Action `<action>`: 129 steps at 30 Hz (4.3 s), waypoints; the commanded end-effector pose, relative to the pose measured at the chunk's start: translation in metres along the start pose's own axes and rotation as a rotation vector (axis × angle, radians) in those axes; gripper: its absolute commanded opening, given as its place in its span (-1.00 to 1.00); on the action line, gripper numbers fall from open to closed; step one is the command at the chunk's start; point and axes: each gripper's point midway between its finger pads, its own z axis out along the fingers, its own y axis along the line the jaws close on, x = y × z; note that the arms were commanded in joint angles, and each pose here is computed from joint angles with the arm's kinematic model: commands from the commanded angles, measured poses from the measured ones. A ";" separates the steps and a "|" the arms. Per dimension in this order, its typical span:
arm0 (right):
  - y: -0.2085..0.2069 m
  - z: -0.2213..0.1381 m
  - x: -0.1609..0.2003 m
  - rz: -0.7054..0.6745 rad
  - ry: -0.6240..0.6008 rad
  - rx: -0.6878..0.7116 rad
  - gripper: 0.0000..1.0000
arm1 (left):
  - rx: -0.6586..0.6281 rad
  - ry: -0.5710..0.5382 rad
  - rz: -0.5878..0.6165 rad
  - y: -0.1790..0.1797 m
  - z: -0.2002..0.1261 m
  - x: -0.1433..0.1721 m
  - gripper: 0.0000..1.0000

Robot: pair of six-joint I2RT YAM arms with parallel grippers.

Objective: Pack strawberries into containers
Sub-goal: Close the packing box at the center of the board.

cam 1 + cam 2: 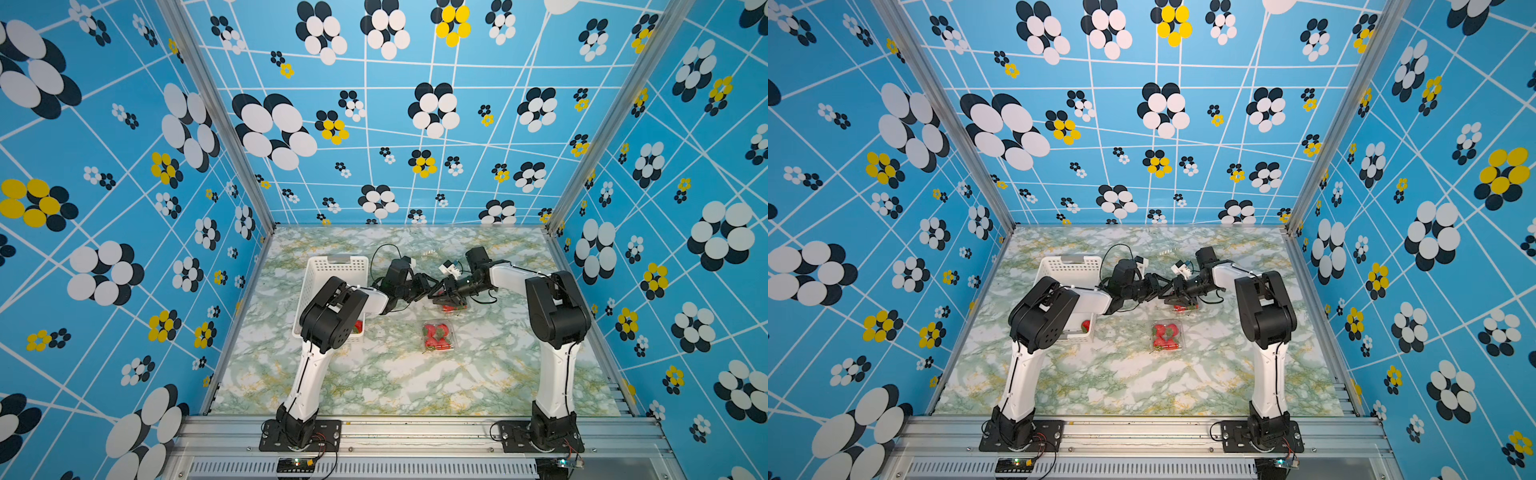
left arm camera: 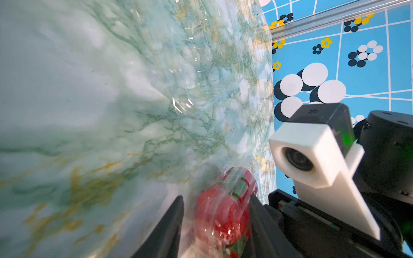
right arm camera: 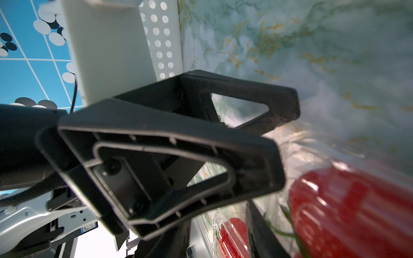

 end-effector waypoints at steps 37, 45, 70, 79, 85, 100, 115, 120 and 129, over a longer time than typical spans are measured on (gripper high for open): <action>-0.008 0.001 -0.001 0.000 -0.001 -0.002 -0.16 | -0.014 0.173 -0.007 0.015 0.014 0.061 -0.44; -0.003 -0.002 -0.003 -0.020 0.005 0.004 -0.16 | -0.004 0.132 0.008 0.009 0.006 0.051 0.06; 0.013 -0.052 -0.004 -0.070 -0.113 0.003 -0.03 | 0.017 0.079 0.007 -0.001 -0.026 0.055 0.11; 0.001 -0.056 0.012 -0.051 -0.139 0.055 -0.08 | 0.028 0.139 0.031 -0.015 -0.018 0.077 0.11; -0.004 -0.056 0.013 -0.042 -0.152 0.060 -0.09 | 0.015 0.165 0.032 -0.012 -0.018 0.091 0.10; -0.017 -0.066 0.016 -0.017 -0.192 0.089 -0.13 | 0.012 0.188 0.054 -0.024 -0.008 0.104 0.05; -0.028 -0.059 0.019 0.007 -0.171 0.086 -0.18 | -0.006 0.177 0.046 -0.019 0.002 0.099 -0.11; -0.033 -0.056 0.020 0.021 -0.167 0.084 -0.20 | -0.012 0.182 0.041 -0.015 0.004 0.100 -0.21; -0.032 -0.055 0.020 0.020 -0.168 0.082 -0.21 | -0.022 0.182 0.032 -0.010 0.005 0.102 -0.36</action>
